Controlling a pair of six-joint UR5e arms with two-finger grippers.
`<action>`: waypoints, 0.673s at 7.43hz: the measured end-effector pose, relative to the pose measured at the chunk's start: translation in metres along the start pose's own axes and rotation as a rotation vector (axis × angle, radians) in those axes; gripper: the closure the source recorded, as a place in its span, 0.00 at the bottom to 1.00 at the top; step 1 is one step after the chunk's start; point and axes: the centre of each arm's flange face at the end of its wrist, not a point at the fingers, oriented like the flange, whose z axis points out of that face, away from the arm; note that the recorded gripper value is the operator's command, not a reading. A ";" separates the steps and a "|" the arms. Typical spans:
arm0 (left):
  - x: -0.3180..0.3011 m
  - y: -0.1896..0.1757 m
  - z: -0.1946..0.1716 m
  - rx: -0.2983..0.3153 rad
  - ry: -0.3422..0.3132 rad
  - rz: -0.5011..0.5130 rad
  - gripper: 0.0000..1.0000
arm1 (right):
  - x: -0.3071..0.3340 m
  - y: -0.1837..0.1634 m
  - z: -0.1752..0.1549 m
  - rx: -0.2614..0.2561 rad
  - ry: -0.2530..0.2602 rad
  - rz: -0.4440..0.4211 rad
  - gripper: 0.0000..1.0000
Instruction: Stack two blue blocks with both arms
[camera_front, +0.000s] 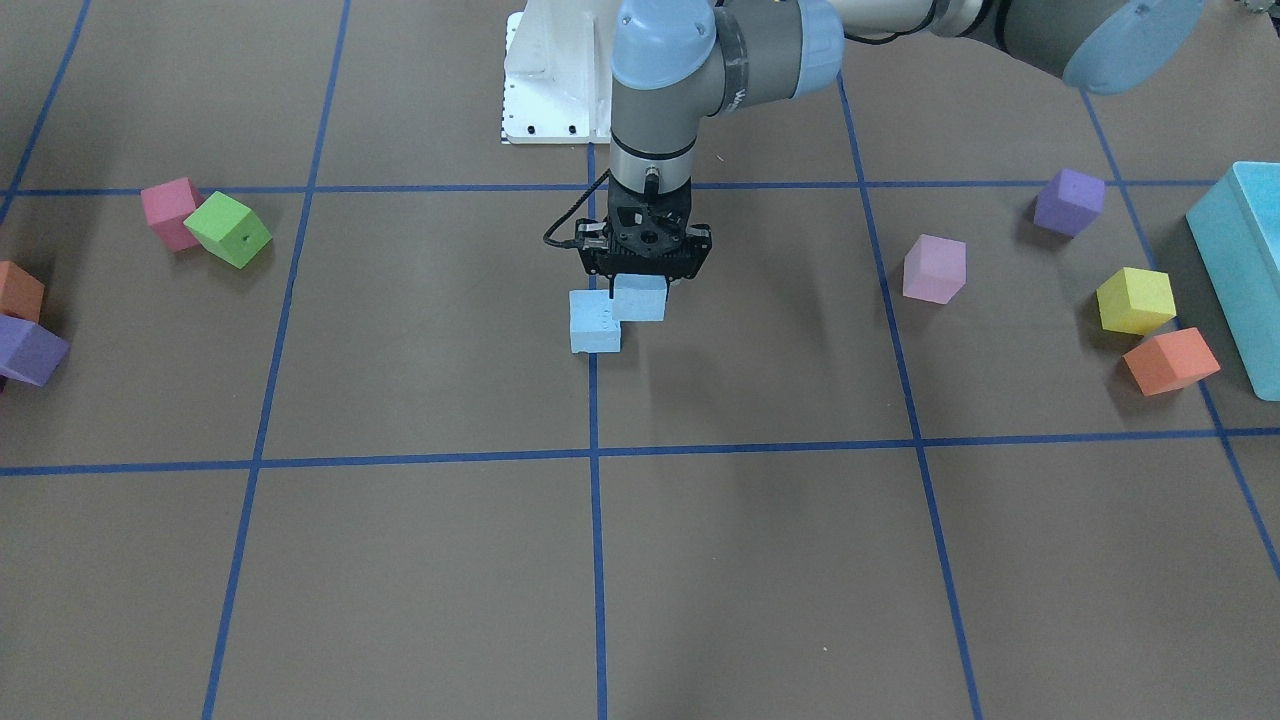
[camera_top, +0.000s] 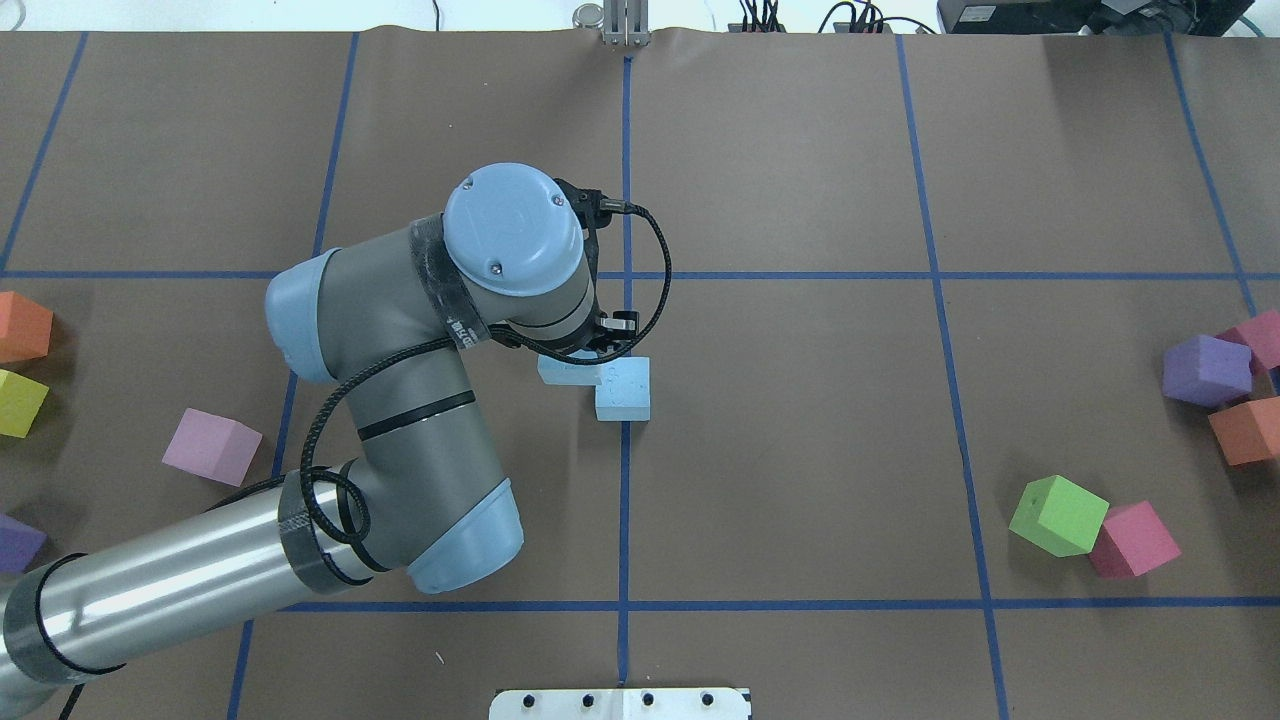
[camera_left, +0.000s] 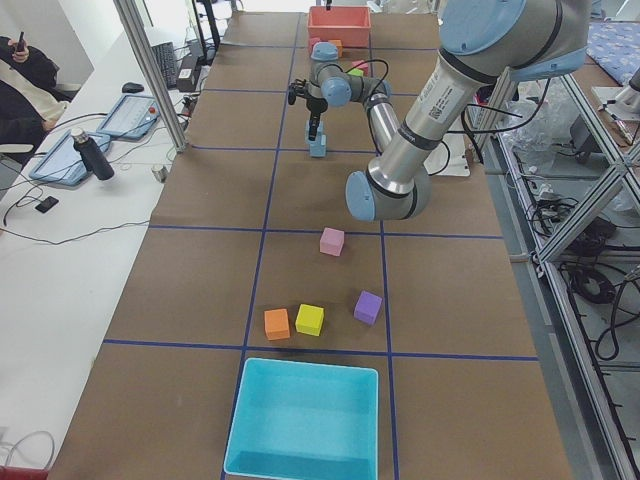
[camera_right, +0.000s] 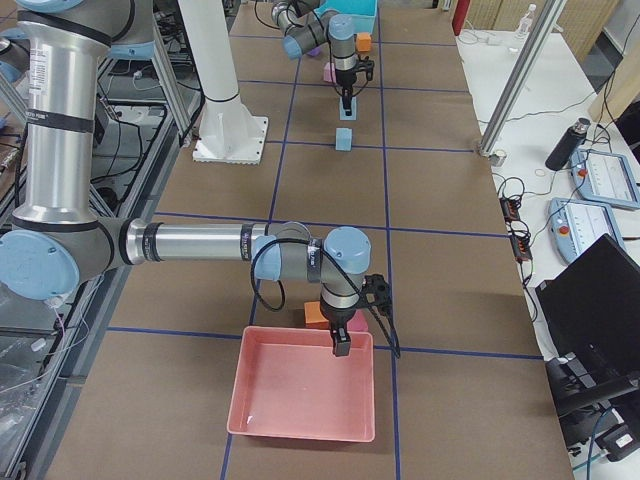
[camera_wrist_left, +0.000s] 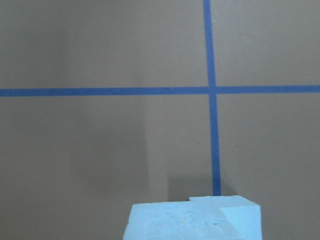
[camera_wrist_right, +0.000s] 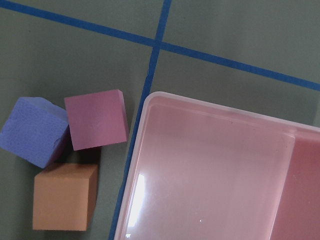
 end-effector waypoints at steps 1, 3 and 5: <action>0.013 -0.003 0.004 -0.004 -0.005 0.006 1.00 | 0.000 0.000 0.000 0.000 -0.001 0.000 0.00; 0.034 -0.004 0.010 -0.017 -0.010 0.011 1.00 | 0.000 0.000 0.000 0.000 -0.005 0.000 0.00; 0.040 0.000 0.019 -0.032 -0.019 0.010 1.00 | 0.000 0.000 0.001 -0.001 -0.010 0.002 0.00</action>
